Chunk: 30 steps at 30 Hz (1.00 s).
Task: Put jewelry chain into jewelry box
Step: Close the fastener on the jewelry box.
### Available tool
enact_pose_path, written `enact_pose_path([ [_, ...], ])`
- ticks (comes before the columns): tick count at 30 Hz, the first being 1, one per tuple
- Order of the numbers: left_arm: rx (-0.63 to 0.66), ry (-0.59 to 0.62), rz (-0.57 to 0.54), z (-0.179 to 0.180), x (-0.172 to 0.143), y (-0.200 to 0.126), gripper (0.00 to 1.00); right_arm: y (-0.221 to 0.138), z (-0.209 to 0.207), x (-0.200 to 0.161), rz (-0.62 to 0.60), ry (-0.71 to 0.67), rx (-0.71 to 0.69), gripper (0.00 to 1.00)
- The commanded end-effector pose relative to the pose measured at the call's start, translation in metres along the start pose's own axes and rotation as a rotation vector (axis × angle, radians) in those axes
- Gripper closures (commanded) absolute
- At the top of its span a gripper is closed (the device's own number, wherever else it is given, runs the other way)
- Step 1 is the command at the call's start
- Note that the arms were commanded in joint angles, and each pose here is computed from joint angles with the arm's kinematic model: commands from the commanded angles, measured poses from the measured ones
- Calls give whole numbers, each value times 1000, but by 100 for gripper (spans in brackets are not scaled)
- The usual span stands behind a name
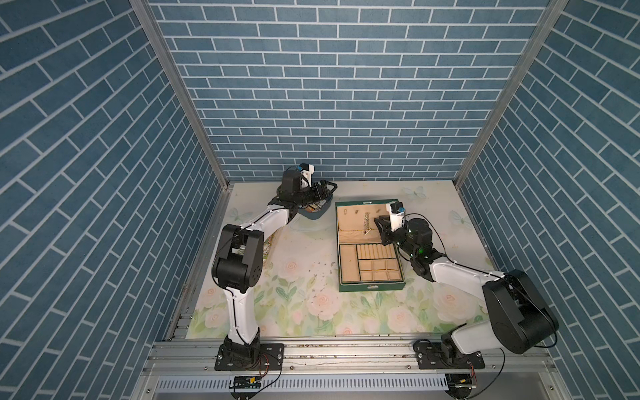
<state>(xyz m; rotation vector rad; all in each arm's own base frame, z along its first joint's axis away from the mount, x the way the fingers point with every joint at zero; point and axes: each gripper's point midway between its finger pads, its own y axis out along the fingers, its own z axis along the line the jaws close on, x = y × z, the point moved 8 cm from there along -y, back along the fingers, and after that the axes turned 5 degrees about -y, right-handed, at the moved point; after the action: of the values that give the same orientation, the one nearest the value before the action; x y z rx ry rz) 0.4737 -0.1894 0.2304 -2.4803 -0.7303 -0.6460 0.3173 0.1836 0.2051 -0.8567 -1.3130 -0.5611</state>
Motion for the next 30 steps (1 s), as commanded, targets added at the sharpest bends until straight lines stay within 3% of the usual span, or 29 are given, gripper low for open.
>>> enact_pose_path([
  [1, 2, -1, 69, -7, -12, 6, 13, 9, 1, 20, -72, -57, -20, 79],
  [8, 32, -14, 58, -22, -18, 11, 13, 17, 7, 24, -70, -80, -8, 82],
  [20, 4, 40, 132, -44, -14, 40, 13, 21, 6, 20, -28, -95, -17, 81],
  [30, -20, 72, 230, -47, -17, 65, 23, 33, 10, 15, -6, -94, -7, 86],
])
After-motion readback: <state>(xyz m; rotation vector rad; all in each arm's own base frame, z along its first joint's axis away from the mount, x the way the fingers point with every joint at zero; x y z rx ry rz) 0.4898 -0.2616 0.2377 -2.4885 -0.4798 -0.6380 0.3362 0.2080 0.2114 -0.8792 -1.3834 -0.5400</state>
